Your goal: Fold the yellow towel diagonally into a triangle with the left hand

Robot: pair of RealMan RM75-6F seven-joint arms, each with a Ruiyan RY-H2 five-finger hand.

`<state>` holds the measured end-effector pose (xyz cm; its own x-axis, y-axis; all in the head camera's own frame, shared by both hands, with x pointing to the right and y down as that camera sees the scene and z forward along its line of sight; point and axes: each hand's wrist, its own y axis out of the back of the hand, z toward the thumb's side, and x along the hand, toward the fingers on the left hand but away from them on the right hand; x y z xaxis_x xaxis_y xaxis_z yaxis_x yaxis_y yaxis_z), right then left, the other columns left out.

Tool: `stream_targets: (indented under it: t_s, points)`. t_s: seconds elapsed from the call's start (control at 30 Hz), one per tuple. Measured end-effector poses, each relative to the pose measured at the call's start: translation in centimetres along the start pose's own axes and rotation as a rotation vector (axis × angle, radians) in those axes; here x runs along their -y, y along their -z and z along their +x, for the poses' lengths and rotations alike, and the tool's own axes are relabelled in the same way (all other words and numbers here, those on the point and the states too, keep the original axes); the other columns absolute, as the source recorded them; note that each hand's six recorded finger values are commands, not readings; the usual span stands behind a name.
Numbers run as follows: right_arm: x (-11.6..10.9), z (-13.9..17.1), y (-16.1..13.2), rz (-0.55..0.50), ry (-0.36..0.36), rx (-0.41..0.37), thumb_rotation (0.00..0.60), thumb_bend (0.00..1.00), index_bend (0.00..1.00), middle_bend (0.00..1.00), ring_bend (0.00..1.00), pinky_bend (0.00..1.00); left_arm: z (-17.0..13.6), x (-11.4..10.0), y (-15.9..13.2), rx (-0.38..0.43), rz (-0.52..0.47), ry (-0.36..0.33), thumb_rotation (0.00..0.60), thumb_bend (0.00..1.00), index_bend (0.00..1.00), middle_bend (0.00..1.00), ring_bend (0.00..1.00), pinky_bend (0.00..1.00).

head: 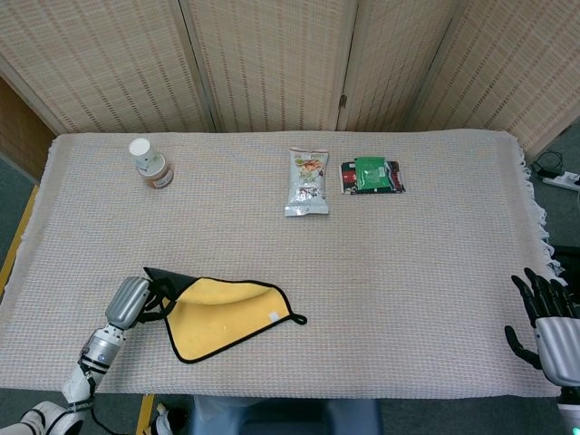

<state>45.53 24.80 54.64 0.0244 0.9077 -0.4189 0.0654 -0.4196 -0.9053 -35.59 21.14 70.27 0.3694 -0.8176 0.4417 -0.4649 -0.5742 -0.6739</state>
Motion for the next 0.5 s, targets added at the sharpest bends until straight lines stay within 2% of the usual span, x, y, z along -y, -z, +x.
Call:
stream_targets:
  t_s: [0.17,0.4,0.5]
  points:
    - [0.0,0.1,-0.1,0.001,0.005,0.000,0.600,0.46,0.00,0.00,0.00,0.00,-1.8,0.5,0.8,-0.015,0.016,0.026,0.600,0.46,0.63,1.00,1.00,1.00]
    - [-0.1,0.0,-0.1,0.001,0.010,0.002,0.600,0.46,0.00,0.00,0.00,0.00,-4.3,2.3,1.3,-0.018,0.012,0.125,0.600,0.45,0.44,1.00,1.00,1.00]
    - [0.0,0.1,-0.2,0.000,0.009,0.000,0.600,0.46,0.00,0.00,0.00,0.00,-4.8,2.8,1.4,-0.017,0.015,0.157,0.600,0.45,0.42,1.00,1.00,1.00]
